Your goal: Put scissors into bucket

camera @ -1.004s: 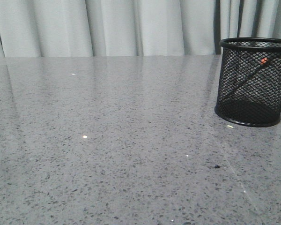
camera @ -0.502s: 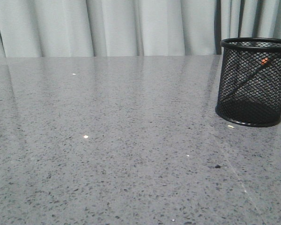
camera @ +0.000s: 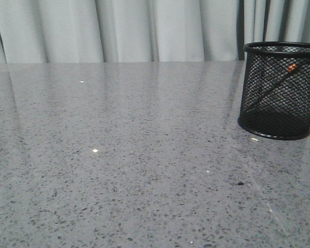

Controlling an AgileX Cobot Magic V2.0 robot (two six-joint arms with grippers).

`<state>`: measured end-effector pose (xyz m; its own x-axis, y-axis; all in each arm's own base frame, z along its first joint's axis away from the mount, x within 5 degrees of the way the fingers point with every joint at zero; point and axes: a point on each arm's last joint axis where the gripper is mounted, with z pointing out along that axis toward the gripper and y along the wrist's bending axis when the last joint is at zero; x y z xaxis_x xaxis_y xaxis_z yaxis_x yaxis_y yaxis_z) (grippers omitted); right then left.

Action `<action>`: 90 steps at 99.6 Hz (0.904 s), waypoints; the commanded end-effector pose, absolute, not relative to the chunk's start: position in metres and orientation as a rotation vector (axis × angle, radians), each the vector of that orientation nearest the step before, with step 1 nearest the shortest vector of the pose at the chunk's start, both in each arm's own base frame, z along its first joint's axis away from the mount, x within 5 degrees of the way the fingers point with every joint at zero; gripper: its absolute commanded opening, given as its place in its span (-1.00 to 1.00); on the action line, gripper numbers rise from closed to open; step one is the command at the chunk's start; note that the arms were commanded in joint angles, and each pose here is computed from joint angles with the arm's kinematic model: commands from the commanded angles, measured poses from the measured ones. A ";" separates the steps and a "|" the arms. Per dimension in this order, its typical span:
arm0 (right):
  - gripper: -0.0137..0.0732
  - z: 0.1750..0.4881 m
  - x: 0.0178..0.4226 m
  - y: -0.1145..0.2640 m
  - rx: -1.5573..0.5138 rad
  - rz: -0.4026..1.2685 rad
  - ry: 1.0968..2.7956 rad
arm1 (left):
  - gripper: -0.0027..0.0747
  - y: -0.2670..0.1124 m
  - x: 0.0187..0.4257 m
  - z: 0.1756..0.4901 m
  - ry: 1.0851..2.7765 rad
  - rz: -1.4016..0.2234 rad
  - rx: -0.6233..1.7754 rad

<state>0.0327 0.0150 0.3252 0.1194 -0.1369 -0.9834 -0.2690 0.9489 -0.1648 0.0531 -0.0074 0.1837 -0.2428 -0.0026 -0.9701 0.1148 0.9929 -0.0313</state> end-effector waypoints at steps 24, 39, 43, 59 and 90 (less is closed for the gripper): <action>-0.80 0.340 0.031 0.013 -0.302 0.087 1.366 | -0.98 -0.006 0.054 0.177 1.766 -0.120 0.036; -0.79 0.340 0.031 0.013 -0.302 0.087 1.366 | -0.98 -0.007 0.054 0.177 1.766 -0.122 0.034; -0.79 0.340 0.031 0.013 -0.302 0.087 1.366 | -0.98 -0.007 0.054 0.177 1.766 -0.122 0.034; -0.79 0.340 0.031 0.013 -0.302 0.087 1.366 | -0.98 -0.007 0.054 0.177 1.766 -0.122 0.034; -0.80 0.317 0.044 0.007 -0.170 0.040 1.386 | -0.98 -0.007 0.054 0.177 1.766 -0.122 0.034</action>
